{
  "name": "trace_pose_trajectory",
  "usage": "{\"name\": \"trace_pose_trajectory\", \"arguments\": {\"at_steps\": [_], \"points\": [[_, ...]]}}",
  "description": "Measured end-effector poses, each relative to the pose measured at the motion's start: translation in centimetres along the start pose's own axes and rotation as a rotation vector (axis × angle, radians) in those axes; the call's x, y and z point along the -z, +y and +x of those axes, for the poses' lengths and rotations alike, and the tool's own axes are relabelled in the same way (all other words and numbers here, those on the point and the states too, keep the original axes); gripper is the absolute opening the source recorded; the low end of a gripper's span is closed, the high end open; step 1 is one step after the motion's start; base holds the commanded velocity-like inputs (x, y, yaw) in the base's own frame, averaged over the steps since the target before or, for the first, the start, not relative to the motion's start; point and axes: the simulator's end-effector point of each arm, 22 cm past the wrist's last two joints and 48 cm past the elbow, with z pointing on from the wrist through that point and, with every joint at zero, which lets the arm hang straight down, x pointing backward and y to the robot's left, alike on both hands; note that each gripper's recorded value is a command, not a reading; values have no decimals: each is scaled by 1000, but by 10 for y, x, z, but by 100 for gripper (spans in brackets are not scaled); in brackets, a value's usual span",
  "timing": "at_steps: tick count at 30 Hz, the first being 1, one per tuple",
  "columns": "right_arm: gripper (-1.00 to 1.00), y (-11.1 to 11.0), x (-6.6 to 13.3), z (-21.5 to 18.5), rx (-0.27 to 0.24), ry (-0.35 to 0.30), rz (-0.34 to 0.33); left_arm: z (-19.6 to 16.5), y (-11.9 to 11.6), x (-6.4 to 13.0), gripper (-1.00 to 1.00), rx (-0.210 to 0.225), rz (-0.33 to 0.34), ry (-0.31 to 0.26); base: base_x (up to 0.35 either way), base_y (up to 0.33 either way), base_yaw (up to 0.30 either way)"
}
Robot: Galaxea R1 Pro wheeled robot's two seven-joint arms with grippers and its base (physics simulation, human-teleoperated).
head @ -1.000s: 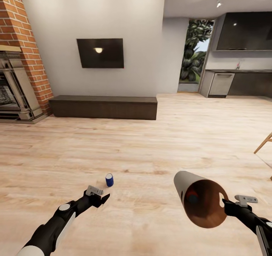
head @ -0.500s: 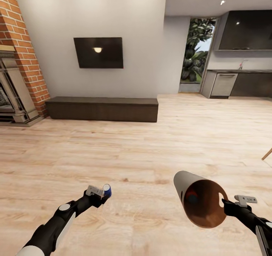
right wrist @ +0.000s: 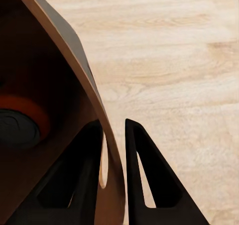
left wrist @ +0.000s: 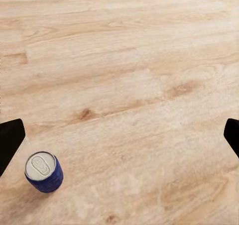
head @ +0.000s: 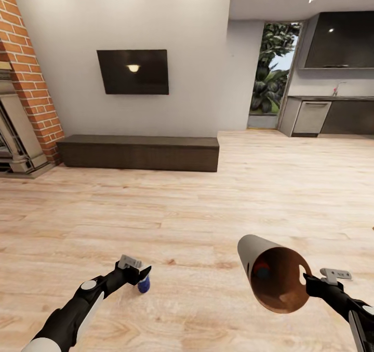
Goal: Put the three can of soda from the living room inside the tash can in the kitchen.
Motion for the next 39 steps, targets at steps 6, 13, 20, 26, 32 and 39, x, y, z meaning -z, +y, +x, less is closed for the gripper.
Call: {"name": "trace_pose_trajectory", "arguments": {"at_steps": [6,13,20,26,32,39], "points": [[-100,1,-1,0,6,-6,2,7,1,0,100,5,-1,11,322,0,110],[-100,1,-2,2,4,-2,1,18,3,0,100,22,-5,26,268,0,46],[-100,2,-2,4,0,-1,-1,18,10,1,100,40,-21,24,163,0,4],[-100,4,-3,4,0,-2,-3,14,21,4,100,66,-44,10,22,0,0],[-100,6,-4,7,8,-8,-10,14,23,5,100,71,-52,10,3,0,0],[-100,14,-6,12,0,-5,-21,13,30,7,100,91,-68,4,0,0,0]]}}
